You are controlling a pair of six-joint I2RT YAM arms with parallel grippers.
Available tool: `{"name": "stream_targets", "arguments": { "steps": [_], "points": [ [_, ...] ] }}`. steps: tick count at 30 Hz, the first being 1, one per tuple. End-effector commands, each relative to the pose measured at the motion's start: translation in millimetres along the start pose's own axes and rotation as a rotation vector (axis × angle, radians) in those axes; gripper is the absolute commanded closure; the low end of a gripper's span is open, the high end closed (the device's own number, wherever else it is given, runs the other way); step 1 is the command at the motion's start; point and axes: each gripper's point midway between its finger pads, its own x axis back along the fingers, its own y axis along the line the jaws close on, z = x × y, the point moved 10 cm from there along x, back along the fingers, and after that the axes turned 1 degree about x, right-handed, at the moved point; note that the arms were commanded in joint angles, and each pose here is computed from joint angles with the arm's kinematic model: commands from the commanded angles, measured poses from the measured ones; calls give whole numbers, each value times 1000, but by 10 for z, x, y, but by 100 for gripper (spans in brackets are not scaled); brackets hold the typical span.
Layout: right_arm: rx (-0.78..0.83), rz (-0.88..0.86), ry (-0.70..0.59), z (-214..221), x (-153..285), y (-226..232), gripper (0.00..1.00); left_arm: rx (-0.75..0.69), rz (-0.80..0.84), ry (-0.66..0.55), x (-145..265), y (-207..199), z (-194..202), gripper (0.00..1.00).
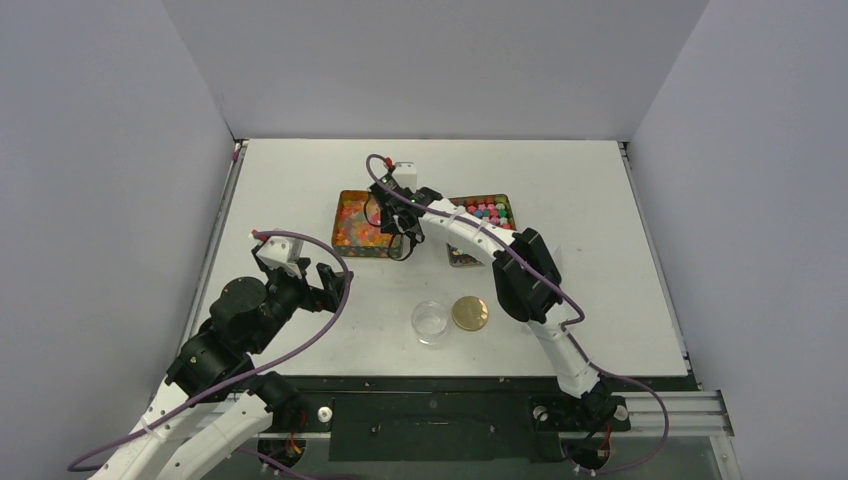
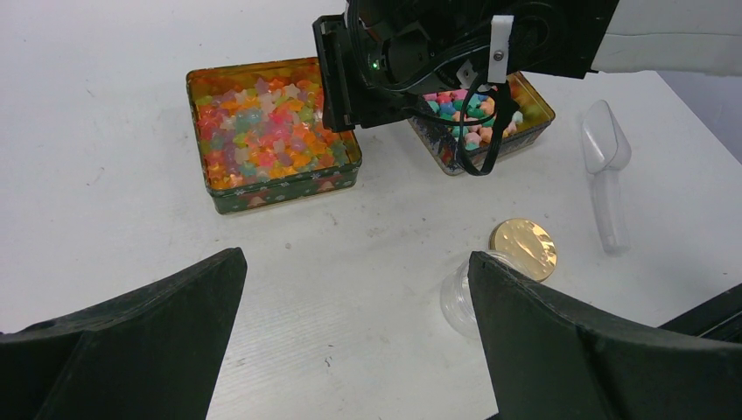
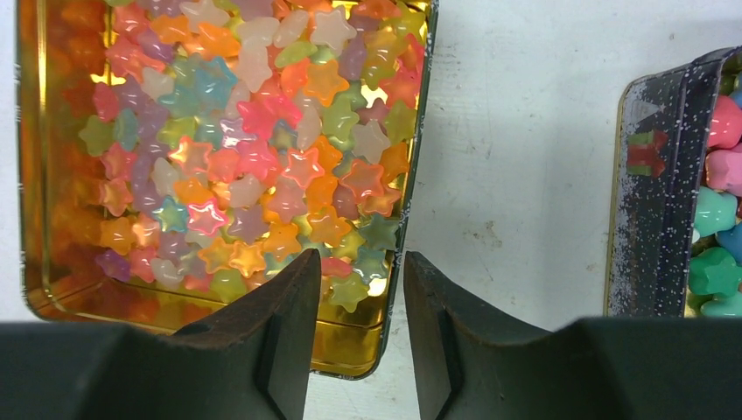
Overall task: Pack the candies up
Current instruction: Move the storage box to the center of the board.
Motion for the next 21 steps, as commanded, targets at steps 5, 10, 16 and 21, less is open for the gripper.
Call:
{"name": "stream_targets", "arguments": {
  "steps": [5,10,16,21],
  "points": [
    [-21,31,-38,-97,5,11,66,10,14,-23,5,-19,-39,4],
    [-15,48,-22,-43,-59,-23,70,11,13,-24,6,-18,-41,4],
    [-13,53,-14,2,-90,-54,79,10,14,-22,5,-18,-38,4],
    [-7,59,-7,29,-91,-81,85,10,12,-22,7,-17,-37,4]
  ]
}}
